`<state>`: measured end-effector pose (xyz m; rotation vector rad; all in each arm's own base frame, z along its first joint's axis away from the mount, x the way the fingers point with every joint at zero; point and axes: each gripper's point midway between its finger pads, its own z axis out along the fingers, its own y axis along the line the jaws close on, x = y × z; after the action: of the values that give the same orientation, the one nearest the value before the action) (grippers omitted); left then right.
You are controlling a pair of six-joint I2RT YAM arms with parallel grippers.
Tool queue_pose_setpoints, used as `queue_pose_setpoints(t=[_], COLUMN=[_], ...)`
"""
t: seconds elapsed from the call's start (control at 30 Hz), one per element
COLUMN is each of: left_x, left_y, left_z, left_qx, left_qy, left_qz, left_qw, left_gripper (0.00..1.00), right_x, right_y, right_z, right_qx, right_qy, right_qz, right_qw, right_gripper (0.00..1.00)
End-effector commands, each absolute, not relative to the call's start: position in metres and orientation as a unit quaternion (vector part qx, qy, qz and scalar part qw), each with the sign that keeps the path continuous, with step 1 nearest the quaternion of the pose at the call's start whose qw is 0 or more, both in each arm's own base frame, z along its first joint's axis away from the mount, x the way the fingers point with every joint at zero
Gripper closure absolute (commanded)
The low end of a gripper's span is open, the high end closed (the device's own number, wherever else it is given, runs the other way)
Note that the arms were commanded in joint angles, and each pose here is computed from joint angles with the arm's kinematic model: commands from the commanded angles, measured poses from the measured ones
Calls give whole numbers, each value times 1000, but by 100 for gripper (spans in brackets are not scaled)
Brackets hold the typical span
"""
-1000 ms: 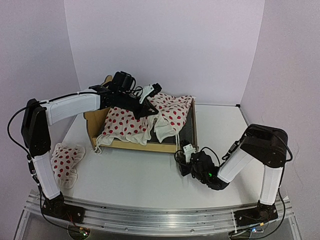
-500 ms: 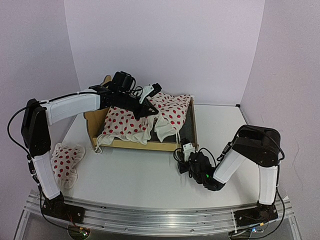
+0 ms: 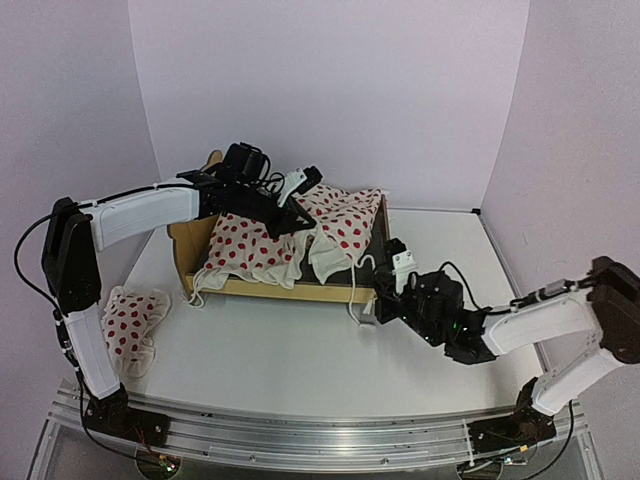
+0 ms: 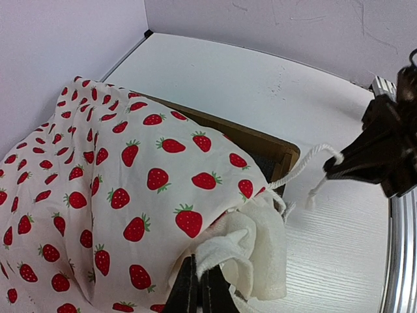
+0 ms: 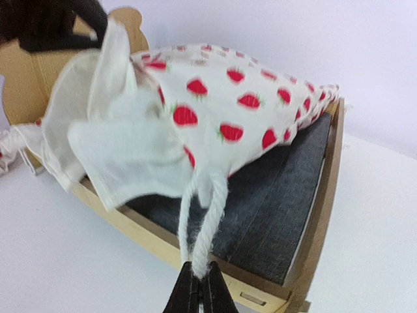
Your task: Set up the pet bed
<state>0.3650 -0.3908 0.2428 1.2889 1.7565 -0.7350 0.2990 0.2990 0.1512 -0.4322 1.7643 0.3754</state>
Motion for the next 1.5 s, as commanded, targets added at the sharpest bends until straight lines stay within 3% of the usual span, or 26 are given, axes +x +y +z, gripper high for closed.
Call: queue_pose_setpoints(t=[0.0,0.37,0.5,0.7,1.13,1.47], left_x=[359,357,358,360,362,361], left_y=[-382,-380,-380,-376,-371,-373], left_z=[274,271,273,270,266,265], left_qx=[509,510,508,508,507,508], left_qy=[681,682,681,686,687,685], left_qz=[-295,-294,-293,-281,-274,-279], left_qw=[436,435,438,439,442,441], left_gripper=[100,100,100,100,100,100], right_x=[278,300,342,366,364,362], right_y=[290,306,304,332,332,319], right_z=[164,231,219,205,167,111], right_qx=[-236,-317,-295,-310,-260,-226], right_qy=[790,752,769,770,808,870], right_qz=[146,112,147,187,223,214], right_qw=[547,567,548,526,480,382], right_gripper=[100,100,100,100,100,100])
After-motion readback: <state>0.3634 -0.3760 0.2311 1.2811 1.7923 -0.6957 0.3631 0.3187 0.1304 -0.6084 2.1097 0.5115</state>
